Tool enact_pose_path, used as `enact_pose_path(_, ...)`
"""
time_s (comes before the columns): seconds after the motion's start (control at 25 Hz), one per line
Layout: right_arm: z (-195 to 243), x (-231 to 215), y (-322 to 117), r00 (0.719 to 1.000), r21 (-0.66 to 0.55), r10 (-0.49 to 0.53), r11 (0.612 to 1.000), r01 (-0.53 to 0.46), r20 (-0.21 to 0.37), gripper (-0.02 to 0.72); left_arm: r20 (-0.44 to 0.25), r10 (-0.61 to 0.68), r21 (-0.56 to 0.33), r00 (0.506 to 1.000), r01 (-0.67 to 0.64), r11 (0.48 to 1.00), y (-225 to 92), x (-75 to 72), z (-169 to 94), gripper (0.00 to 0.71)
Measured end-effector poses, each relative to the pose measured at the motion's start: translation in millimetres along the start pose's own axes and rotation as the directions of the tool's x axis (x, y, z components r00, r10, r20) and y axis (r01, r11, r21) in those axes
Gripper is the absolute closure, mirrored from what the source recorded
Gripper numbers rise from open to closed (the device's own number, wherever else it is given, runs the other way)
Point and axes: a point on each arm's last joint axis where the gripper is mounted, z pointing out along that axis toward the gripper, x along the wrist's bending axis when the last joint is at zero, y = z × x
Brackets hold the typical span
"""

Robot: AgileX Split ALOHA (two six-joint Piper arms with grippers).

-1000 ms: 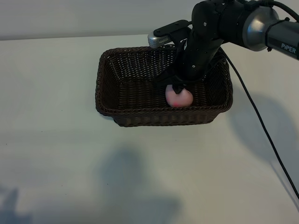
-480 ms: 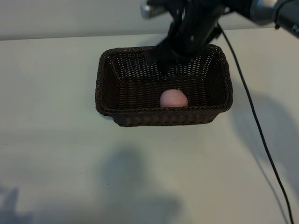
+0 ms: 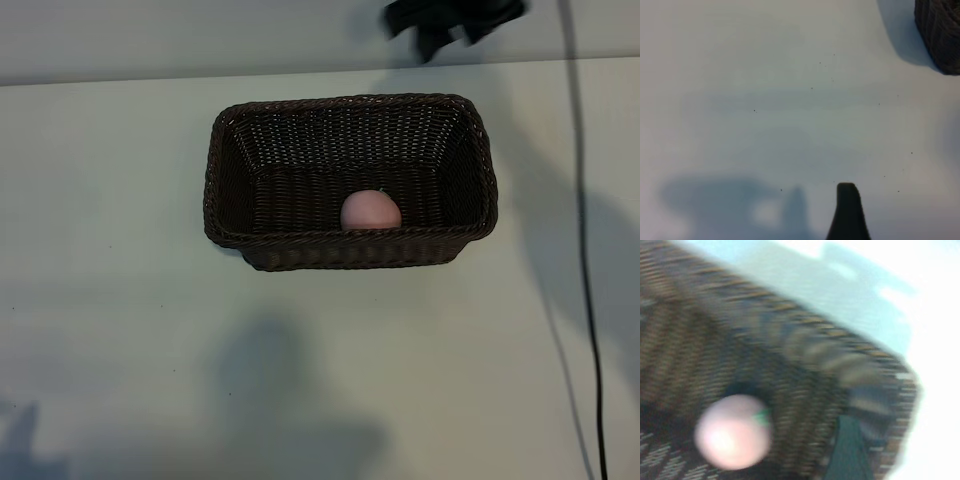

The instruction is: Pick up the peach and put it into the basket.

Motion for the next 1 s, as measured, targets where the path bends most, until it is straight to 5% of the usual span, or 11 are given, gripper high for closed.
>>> enact_pose_path(0.24,-9.3,-97.7,-11.8,0.976,-0.012,0.182,0.983,-0.182,0.116,0.179,0.0,0.001,0.0,1.0,-0.001,1.0,0.0,0.0,0.0,0.171)
enact_pose_path(0.56,-29.6,-209.7,-51.6,0.886,-0.041,0.383,0.922,-0.386,0.26,0.179,0.0,0.0,0.0,1.0,0.0,1.0,0.0,0.0,0.0,0.171)
enact_pose_path(0.76,-40.1,-237.1,-66.8,0.852,-0.066,0.456,0.888,-0.455,0.259,0.206,0.0,0.0,0.0,1.0,0.0,1.0,0.0,0.0,0.0,0.171)
enact_pose_path(1.0,-62.0,-227.9,-63.0,0.869,-0.117,0.46,0.888,-0.445,0.182,0.23,0.0,0.0,0.0,1.0,0.0,1.0,0.0,0.0,0.0,0.171)
